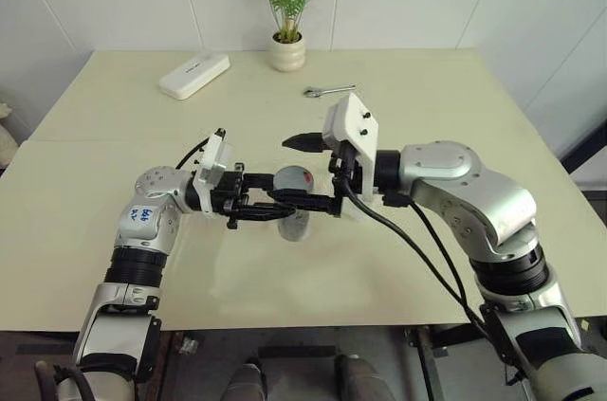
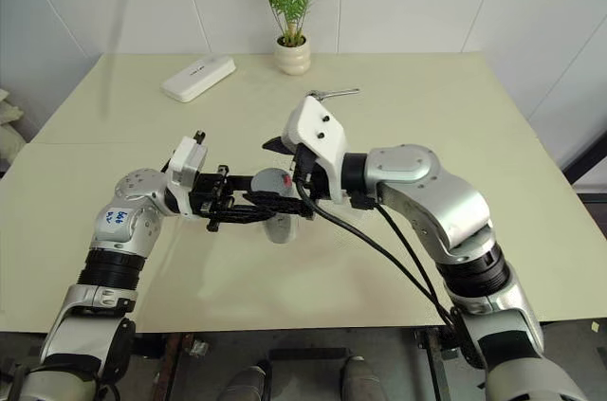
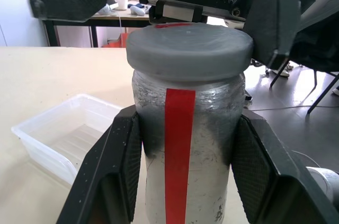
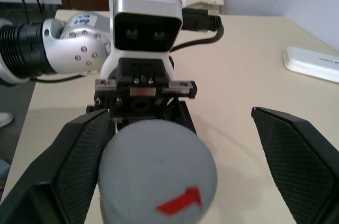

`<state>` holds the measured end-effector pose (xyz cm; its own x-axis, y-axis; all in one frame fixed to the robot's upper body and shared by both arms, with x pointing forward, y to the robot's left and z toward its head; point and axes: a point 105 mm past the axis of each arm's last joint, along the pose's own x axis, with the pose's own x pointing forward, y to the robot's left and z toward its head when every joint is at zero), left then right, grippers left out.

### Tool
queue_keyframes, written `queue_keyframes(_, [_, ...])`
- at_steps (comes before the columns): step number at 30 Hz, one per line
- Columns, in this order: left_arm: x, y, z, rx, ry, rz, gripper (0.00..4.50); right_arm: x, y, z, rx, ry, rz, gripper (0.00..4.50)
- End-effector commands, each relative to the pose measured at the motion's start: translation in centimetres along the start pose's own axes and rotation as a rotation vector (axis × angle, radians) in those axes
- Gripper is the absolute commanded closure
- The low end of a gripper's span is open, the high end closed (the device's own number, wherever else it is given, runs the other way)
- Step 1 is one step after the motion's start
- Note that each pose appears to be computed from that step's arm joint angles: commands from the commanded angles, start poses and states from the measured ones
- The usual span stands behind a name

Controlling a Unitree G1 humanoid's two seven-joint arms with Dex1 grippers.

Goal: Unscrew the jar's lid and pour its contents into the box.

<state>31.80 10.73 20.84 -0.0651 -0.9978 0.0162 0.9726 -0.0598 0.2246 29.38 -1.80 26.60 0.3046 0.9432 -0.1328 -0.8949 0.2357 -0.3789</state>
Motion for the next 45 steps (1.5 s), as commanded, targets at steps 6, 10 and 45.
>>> queue_keyframes(6, [0.1,-0.2,1.5,0.073,-0.024,-0.038,2.5,-3.2,-2.8,0.1,-0.015,0.037,-0.165,0.03])
queue_keyframes(10, [0.1,-0.2,1.5,0.071,-0.024,-0.036,2.5,-3.7,-2.9,0.2,-0.019,0.042,-0.178,0.03])
queue_keyframes(45, [-0.1,0.3,1.2,0.072,-0.023,-0.027,2.5,-1.0,-0.3,4.1,0.006,-0.131,-0.079,0.03])
